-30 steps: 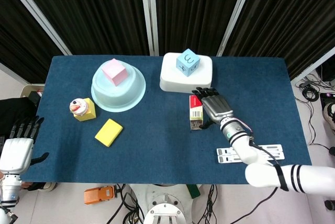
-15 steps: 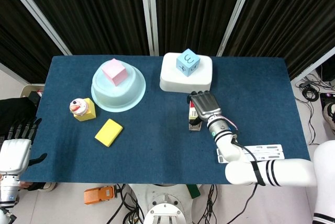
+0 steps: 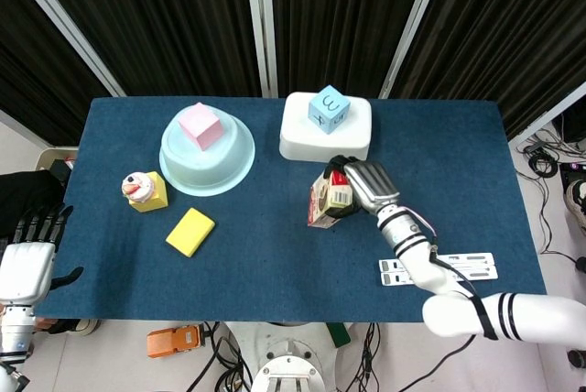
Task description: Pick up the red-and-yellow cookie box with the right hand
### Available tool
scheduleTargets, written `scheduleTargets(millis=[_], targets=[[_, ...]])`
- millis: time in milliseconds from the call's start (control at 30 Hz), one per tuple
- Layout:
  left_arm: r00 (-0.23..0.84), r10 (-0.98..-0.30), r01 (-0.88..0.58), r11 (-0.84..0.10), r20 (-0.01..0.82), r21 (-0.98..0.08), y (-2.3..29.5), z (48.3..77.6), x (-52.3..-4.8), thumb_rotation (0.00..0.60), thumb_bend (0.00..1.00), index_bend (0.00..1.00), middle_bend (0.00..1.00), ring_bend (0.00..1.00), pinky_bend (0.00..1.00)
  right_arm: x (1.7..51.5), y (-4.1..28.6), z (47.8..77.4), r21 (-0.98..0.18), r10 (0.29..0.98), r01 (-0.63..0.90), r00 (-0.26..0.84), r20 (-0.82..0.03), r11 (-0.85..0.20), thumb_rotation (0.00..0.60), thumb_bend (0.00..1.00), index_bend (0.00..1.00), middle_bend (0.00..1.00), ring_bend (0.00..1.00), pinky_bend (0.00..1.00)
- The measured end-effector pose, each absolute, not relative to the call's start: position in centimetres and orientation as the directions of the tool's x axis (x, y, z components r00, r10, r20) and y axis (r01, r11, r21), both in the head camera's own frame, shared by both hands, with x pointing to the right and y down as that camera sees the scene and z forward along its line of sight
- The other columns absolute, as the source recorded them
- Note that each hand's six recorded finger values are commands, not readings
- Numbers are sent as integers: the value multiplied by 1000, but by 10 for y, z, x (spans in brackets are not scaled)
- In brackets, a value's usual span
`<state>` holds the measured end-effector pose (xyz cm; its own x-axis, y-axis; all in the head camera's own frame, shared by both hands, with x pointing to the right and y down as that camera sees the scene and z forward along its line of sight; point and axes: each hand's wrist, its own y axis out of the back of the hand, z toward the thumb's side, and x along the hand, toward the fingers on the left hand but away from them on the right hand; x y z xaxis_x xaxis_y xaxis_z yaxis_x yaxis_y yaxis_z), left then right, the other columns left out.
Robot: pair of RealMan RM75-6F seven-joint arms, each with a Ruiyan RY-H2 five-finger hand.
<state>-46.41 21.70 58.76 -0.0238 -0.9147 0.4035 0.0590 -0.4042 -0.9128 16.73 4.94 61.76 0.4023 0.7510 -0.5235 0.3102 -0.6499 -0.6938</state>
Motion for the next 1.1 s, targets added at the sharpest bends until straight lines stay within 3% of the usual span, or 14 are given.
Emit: scheduleTargets(millis=[300, 633, 833, 967, 1100], targets=[[-19, -913, 50, -409, 408, -911, 218, 592, -461, 600, 0, 54, 58, 0, 0, 189, 54, 634, -522, 788, 590, 472, -396, -616, 576, 323, 400, 397, 366, 411], [-11, -911, 45, -413, 413, -910, 218, 596, -456, 600, 0, 54, 58, 0, 0, 227, 70, 711, -363, 832, 753, 451, -322, -549, 580, 323, 346, 396, 318, 354], [-13, -910, 46, -414, 414, -909, 217, 596, -457, 600, 0, 54, 58, 0, 0, 229, 88, 741, -303, 851, 801, 439, -289, -516, 590, 323, 306, 395, 287, 317], [-12, -909, 45, -417, 417, -908, 217, 597, -457, 600, 0, 54, 58, 0, 0, 231, 97, 750, -295, 849, 803, 443, -286, -518, 595, 323, 222, 340, 211, 207], [-8, -907, 41, -420, 420, -906, 217, 599, -456, 600, 0, 54, 58, 0, 0, 234, 105, 756, -317, 829, 771, 467, -309, -552, 597, 323, 38, 200, 83, 22]])
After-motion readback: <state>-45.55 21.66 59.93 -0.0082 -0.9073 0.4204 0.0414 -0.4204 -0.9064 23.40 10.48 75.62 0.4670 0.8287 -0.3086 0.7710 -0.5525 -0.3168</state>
